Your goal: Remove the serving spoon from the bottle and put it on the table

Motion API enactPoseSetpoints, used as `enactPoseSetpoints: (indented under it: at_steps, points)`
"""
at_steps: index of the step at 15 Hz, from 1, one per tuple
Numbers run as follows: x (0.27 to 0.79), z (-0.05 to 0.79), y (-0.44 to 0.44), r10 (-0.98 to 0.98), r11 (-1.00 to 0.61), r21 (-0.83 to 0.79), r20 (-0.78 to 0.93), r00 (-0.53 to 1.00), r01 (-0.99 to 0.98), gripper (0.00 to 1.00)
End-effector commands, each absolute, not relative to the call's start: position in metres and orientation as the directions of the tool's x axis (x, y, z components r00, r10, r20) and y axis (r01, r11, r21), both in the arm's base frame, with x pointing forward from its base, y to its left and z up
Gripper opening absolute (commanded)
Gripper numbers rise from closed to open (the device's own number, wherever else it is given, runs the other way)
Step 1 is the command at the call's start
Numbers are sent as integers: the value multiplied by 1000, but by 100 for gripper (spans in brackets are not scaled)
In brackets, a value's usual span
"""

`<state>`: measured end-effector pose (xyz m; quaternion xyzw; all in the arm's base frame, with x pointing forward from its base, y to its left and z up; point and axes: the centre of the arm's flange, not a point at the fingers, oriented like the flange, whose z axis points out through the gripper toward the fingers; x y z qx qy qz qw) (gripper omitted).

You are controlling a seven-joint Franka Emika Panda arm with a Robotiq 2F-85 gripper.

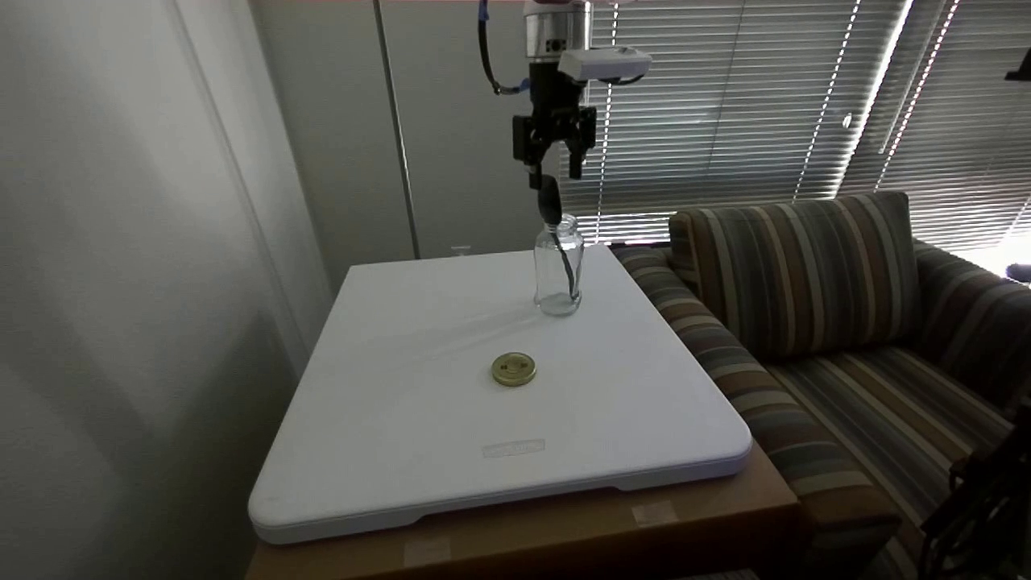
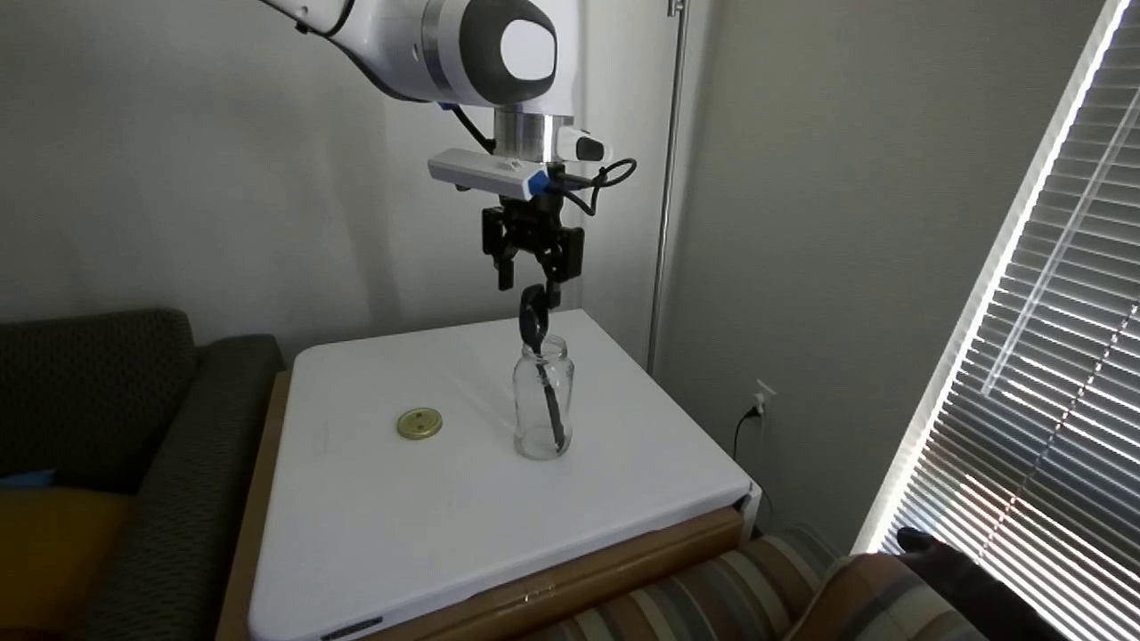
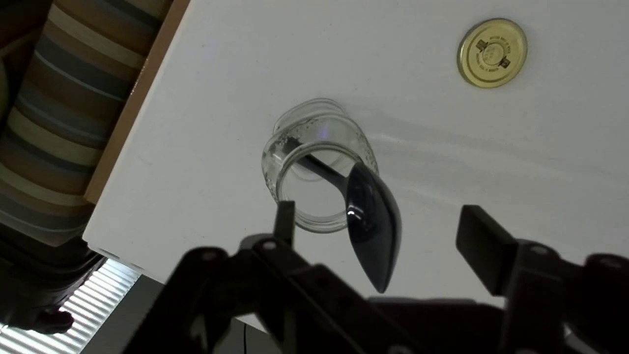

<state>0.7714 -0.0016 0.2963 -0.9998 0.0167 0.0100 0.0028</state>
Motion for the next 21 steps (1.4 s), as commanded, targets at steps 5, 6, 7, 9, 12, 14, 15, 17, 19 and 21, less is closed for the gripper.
enactPoseSetpoints:
  at_steps: [5,6,7,9,12,14,15,17,19,21]
  points:
    - [788,298,-1,-54,-998,-21,1,999,-54,29]
    - [789,299,-1,-53,-998,-22,1,999,-53,20]
    - [789,300,-1,-53,-998,-21,3,999,-53,13]
    - [790,300,-1,-55,-998,-23,10,998,-55,1]
    - [786,315,-12,-66,-997,-35,17,998,-66,2]
    - [785,322,-20,-76,-996,-42,27,997,-75,1]
    - [784,327,-25,-83,-996,-46,35,996,-81,0]
    - [785,334,-34,-93,-993,-71,49,994,-90,1]
    - [785,341,-43,-114,-988,-111,57,992,-107,1]
    - [786,348,-52,-132,-981,-149,68,989,-121,1]
